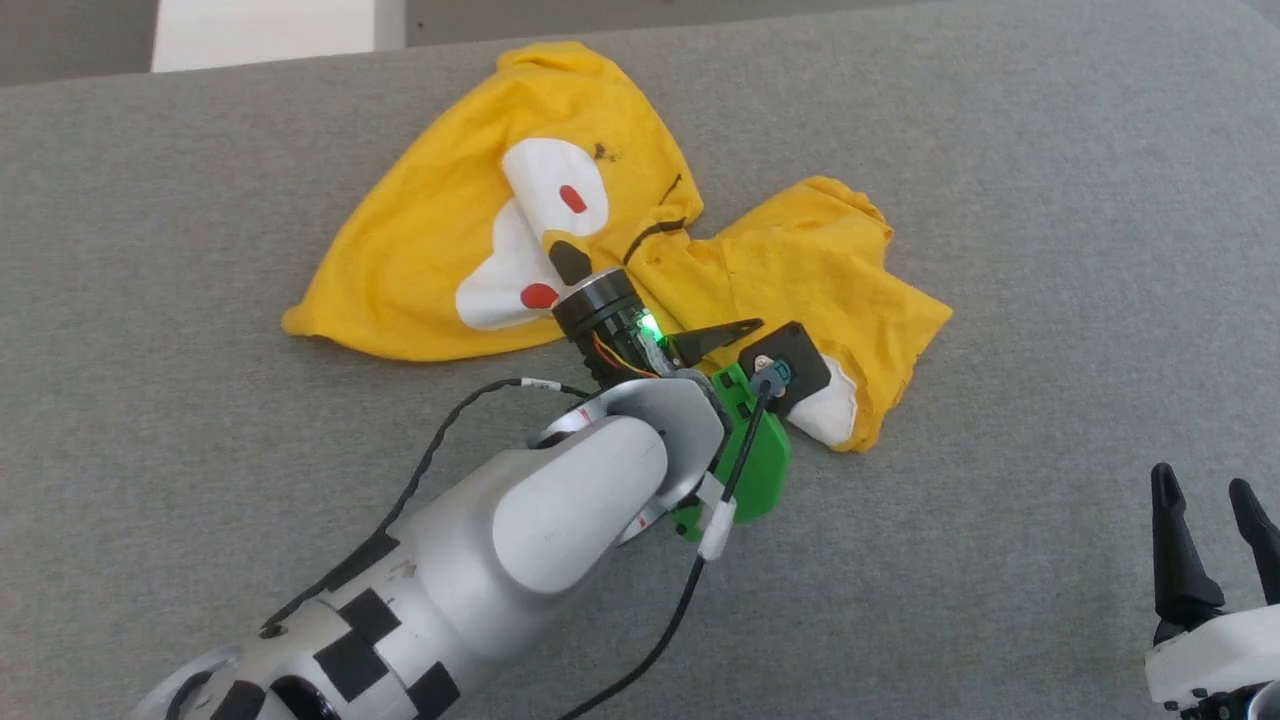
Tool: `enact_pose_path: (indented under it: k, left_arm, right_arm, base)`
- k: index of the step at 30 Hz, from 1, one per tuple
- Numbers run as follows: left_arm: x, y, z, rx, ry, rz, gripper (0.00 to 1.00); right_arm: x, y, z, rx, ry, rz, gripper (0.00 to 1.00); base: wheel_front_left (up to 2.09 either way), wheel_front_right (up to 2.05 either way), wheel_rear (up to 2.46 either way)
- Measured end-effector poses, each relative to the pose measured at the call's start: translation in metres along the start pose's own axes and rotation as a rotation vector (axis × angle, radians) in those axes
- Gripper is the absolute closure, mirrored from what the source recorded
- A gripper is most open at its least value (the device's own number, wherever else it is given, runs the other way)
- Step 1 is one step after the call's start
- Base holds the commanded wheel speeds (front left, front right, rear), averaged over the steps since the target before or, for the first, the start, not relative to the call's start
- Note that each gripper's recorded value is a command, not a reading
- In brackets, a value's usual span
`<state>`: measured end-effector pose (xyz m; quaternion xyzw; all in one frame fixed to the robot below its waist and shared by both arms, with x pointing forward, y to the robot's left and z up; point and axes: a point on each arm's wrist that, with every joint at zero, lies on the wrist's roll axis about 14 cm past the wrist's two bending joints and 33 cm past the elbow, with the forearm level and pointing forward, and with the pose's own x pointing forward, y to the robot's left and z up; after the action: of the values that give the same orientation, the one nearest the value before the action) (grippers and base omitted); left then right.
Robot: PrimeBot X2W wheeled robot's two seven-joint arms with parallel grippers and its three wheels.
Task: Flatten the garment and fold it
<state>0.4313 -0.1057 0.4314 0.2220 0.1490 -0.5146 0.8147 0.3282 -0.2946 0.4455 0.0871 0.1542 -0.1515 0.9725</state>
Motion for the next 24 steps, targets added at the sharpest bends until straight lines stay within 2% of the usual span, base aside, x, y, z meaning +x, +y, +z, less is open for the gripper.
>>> enact_pose_path:
  k: [6, 7, 8, 14, 21, 24]
  left_arm:
    - [0.017, -0.009, -0.032, 0.039, 0.078, -0.048, 0.00]
    - [0.020, -0.010, -0.033, 0.043, 0.077, -0.053, 0.84]
    - [0.021, -0.009, -0.032, 0.049, 0.071, -0.055, 1.00]
    - [0.021, -0.003, -0.014, -0.009, -0.043, -0.025, 1.00]
    - [-0.017, 0.034, 0.079, -0.170, -0.434, 0.160, 1.00]
    - [-0.045, 0.040, 0.089, -0.254, -0.528, 0.244, 1.00]
  right_arm:
    - [0.002, -0.006, -0.004, 0.001, 0.009, -0.024, 0.00]
    - [0.003, -0.007, -0.005, 0.000, 0.011, -0.027, 0.00]
    - [0.002, -0.007, -0.005, 0.000, 0.012, -0.029, 0.00]
    - [0.002, -0.011, -0.003, -0.002, 0.006, -0.038, 0.00]
    - [-0.001, -0.001, 0.006, 0.001, -0.024, 0.000, 0.00]
    - [-0.006, 0.003, 0.008, 0.004, -0.026, 0.020, 0.00]
  base:
    - [0.00, 0.00, 0.00]
    - [0.00, 0.00, 0.00]
    - [0.00, 0.00, 0.00]
    - [0.00, 0.00, 0.00]
    - [0.00, 0.00, 0.00]
    - [0.00, 0.00, 0.00]
